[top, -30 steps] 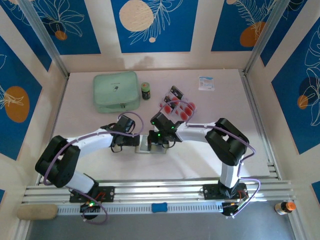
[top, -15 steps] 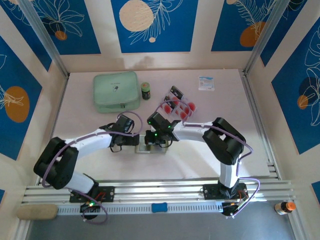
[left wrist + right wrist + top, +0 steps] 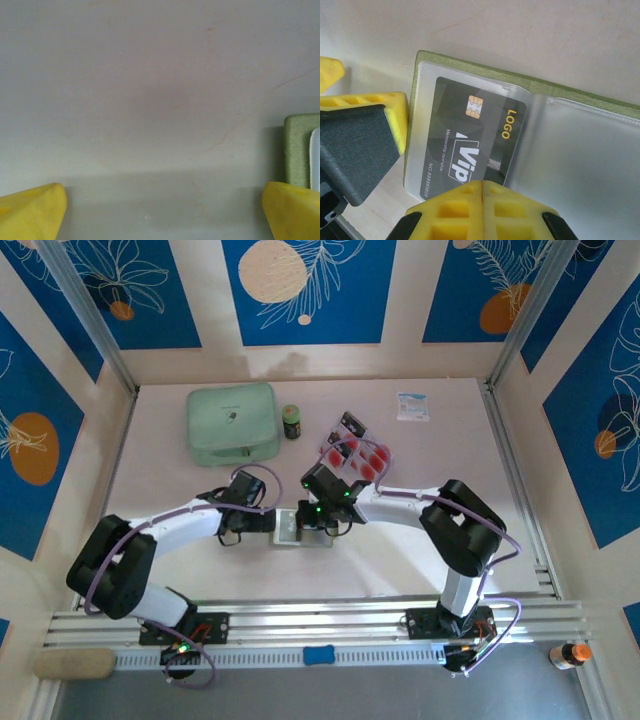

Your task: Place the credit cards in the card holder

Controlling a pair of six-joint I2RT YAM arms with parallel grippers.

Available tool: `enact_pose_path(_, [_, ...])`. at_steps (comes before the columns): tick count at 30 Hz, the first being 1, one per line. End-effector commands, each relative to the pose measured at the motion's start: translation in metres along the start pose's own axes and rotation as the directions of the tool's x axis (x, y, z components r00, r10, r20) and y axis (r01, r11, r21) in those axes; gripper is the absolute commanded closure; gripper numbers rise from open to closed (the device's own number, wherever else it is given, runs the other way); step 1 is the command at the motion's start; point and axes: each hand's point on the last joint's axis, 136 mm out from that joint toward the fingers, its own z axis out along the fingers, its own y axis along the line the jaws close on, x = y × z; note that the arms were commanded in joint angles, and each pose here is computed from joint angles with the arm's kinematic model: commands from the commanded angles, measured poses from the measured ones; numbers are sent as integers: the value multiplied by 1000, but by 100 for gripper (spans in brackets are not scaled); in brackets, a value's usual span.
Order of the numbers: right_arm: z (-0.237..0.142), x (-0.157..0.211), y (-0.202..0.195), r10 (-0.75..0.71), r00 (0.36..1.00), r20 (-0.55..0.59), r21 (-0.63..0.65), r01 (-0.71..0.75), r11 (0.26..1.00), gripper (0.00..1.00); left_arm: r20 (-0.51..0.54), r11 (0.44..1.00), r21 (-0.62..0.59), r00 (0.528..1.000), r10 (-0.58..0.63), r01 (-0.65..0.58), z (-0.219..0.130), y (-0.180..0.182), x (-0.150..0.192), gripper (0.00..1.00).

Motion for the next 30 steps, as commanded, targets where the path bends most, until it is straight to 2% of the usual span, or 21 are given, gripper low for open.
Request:
enact_pose_path(1, [6,9,-12,0,1000,-30,39,2,999,100,-29,1000,-18,1000,-9,8,7,6,8,0])
enact_pose_path(20, [29,14,4,-20,996,-86,23,22,999,100,-34,1000,-10,999,-10,10,10,5,10,0])
enact_pose_path(30, [32,15,9,18,995,-98,-8,-19,1000,100,4,1000,12,1000,-27,27,-3,0,-5,0])
